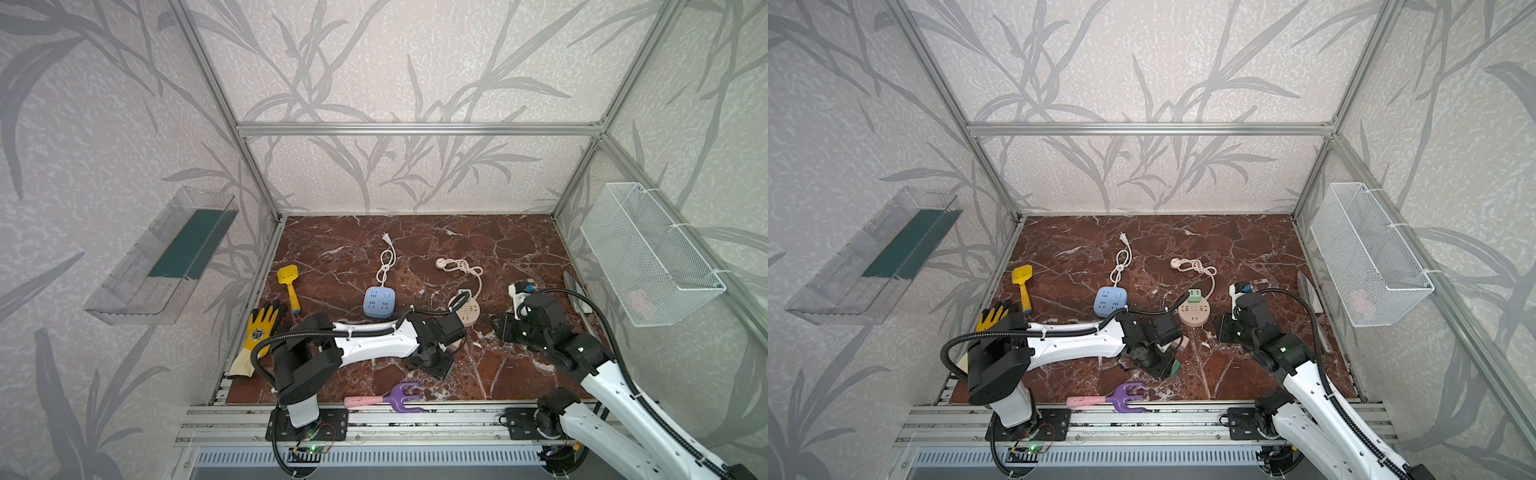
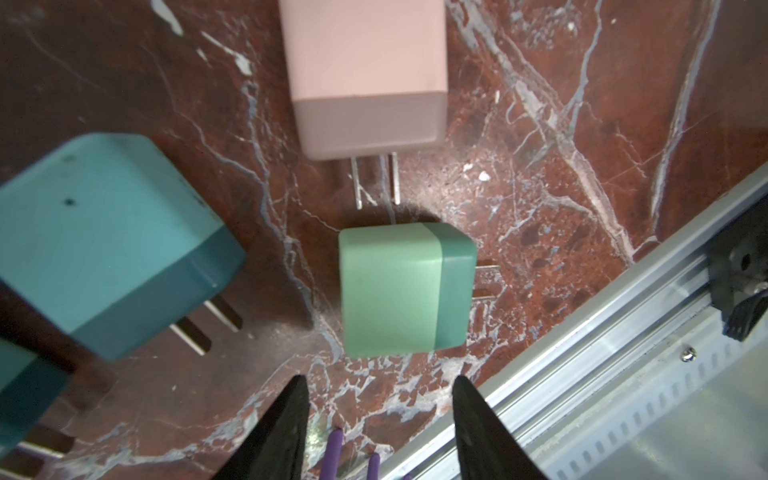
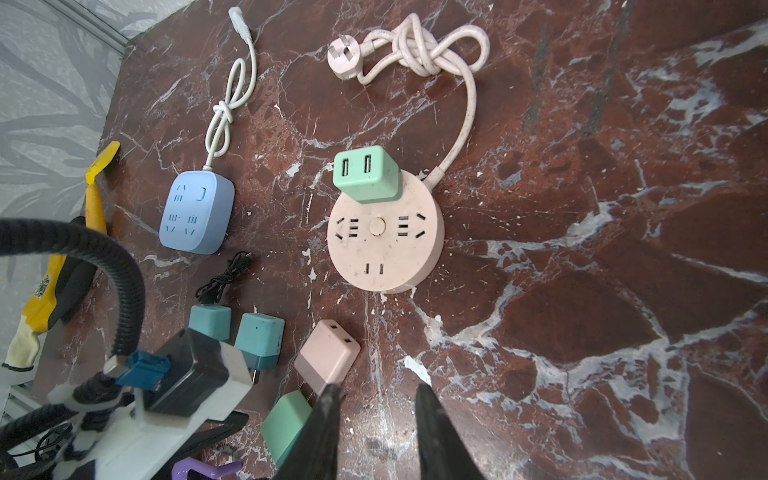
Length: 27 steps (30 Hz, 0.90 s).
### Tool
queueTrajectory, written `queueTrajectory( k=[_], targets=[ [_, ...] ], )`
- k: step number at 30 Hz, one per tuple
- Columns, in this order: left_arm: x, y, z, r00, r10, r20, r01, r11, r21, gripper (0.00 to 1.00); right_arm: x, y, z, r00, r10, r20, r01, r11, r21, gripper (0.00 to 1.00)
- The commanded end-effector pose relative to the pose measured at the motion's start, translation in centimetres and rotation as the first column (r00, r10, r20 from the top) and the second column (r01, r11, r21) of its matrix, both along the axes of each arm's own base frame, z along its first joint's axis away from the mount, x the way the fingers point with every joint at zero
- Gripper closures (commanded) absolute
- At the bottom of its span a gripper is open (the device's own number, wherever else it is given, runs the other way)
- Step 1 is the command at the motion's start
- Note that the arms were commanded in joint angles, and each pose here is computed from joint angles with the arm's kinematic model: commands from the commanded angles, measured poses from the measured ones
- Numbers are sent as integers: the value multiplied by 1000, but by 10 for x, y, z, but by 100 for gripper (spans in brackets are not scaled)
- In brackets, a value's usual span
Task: Insert the plug
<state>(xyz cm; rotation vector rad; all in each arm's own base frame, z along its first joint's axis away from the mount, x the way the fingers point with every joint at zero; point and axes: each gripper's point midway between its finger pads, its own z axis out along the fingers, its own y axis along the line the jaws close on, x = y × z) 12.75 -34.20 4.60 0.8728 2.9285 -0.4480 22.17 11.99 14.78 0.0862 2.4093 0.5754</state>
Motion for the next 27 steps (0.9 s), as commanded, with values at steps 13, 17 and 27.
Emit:
queueTrajectory(
  k=[13,17,27],
  targets=[
    [11,-37,-2,1000,-21,-13,20,997,-69,45,-4,-10,4,1000,-10,13,10,999,-31,68],
    [21,-46,-2,1000,-28,4,28,996,-79,45,-4,-12,2,1000,-15,10,16,999,-35,68],
    [50,-52,4,997,-30,75,35,997,-65,47,-3,-15,0,1000,-28,6,28,999,-28,68]
  ],
)
